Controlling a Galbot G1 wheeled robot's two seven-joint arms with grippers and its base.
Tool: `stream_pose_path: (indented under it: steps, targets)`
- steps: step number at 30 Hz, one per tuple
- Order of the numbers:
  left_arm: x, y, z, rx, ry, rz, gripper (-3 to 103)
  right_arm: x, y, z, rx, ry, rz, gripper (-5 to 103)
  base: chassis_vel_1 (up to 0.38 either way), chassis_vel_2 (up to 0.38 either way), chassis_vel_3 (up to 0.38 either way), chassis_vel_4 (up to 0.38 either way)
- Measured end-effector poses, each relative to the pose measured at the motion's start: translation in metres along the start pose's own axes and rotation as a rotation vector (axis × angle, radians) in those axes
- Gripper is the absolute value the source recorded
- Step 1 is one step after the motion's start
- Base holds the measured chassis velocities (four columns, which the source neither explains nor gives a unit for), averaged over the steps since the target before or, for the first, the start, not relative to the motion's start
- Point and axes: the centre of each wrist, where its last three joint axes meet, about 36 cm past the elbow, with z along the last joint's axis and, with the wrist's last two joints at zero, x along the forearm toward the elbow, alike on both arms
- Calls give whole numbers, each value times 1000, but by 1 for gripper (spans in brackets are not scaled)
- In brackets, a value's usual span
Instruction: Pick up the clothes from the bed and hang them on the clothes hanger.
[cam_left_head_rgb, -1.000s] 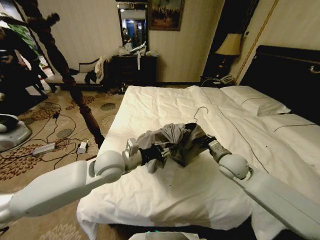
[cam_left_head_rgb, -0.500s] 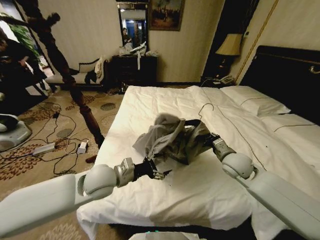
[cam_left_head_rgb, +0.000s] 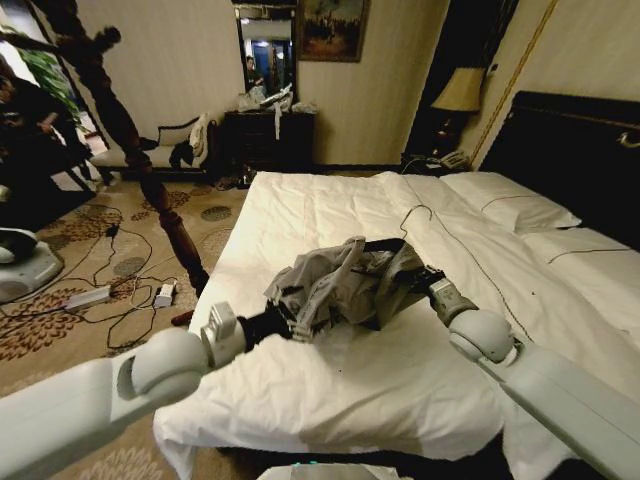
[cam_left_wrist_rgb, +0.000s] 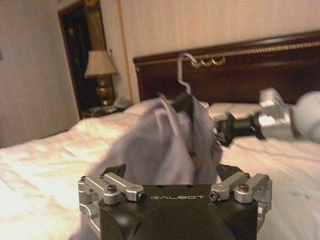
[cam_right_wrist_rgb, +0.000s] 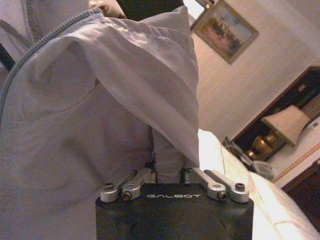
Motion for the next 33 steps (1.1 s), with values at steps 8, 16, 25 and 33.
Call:
stream_pose_path:
  steps: [8,16,25,33]
  targets:
    - [-8,32,-29,-25,-31,29,100,9,-3,-3,48,-26,7,18,0,0,0,0]
    - [-7,42,-51,-8,-64,62,100,11,0,3,81,-27,4,18,0,0,0,0]
    - [11,59,-44,-42,4,63,100,7,2,3,68,-32,7,18,0,0,0,0]
    - [-9,98,-26,-98,16,128,100,8,9,0,68,-52,-16,18,0,0,0,0]
